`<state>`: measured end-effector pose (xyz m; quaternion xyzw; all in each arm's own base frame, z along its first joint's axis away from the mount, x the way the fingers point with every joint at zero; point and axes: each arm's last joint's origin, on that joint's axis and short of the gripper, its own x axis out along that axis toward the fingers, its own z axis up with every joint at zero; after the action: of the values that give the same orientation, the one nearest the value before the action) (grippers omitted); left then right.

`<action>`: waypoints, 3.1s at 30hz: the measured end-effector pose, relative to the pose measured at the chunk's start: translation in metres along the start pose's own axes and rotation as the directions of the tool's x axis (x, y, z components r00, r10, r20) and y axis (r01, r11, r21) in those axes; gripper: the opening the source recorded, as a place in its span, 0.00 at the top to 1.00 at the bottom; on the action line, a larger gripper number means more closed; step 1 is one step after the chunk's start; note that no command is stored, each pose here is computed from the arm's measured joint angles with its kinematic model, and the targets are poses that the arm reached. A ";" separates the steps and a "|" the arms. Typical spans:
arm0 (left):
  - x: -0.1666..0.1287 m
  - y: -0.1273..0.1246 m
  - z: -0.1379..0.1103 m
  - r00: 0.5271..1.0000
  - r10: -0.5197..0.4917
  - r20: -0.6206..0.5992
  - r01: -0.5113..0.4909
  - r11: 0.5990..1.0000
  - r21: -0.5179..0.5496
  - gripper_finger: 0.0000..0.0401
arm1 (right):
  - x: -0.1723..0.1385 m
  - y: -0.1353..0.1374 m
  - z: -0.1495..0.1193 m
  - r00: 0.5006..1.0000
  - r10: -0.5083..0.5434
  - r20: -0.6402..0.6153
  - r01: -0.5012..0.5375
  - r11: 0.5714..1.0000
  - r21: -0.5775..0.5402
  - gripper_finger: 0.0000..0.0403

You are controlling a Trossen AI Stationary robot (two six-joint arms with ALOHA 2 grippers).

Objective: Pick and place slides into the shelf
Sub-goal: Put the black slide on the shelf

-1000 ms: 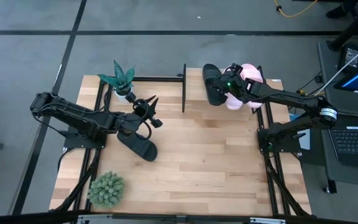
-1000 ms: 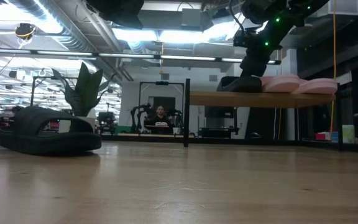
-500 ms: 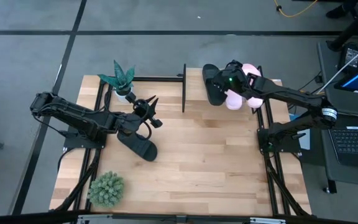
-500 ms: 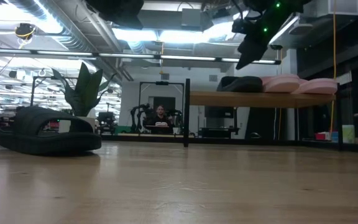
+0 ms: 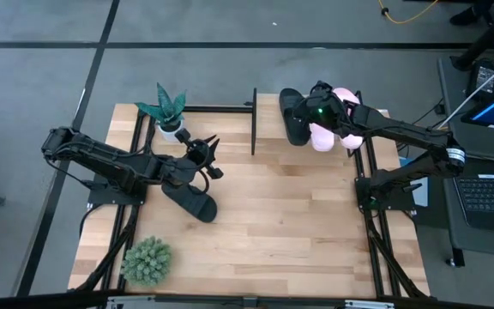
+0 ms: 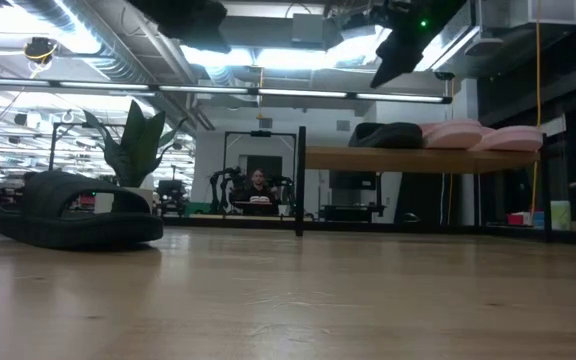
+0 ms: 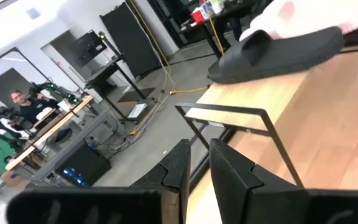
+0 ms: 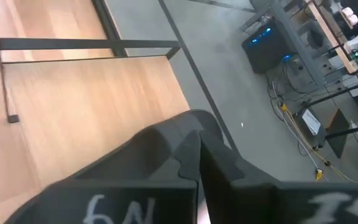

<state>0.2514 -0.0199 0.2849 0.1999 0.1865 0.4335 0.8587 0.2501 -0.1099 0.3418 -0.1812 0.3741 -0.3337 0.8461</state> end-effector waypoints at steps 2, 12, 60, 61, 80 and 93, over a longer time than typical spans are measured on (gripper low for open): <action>0.000 0.000 -0.002 1.000 -0.001 -0.009 0.002 1.000 0.016 0.87 | -0.001 0.003 0.001 1.000 0.009 0.002 -0.009 1.000 -0.007 0.99; -0.001 -0.004 -0.014 0.994 -0.081 -0.073 0.086 0.994 0.073 0.87 | -0.019 0.034 0.002 0.999 0.049 -0.024 -0.049 0.999 -0.006 0.99; -0.061 0.018 -0.066 0.697 -0.505 -0.508 0.617 0.784 0.067 1.00 | -0.034 0.183 -0.074 0.849 0.286 0.444 -0.372 0.921 0.118 0.98; -0.062 0.018 -0.066 0.697 -0.507 -0.508 0.620 0.781 0.071 1.00 | -0.034 0.182 -0.073 0.846 0.284 0.451 -0.372 0.921 0.117 0.98; -0.063 0.018 -0.066 0.676 -0.526 -0.516 0.640 0.766 0.057 0.90 | -0.035 0.182 -0.072 0.842 0.281 0.460 -0.374 0.919 0.124 0.98; -0.064 0.019 -0.072 0.651 -0.504 -0.568 0.692 0.700 0.173 0.69 | -0.035 0.182 -0.072 0.842 0.281 0.460 -0.374 0.919 0.125 0.98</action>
<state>0.1677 -0.0487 0.2421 0.1714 0.5281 0.1099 0.8244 0.2563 0.0397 0.2110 -0.0937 0.1649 -0.1722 0.9666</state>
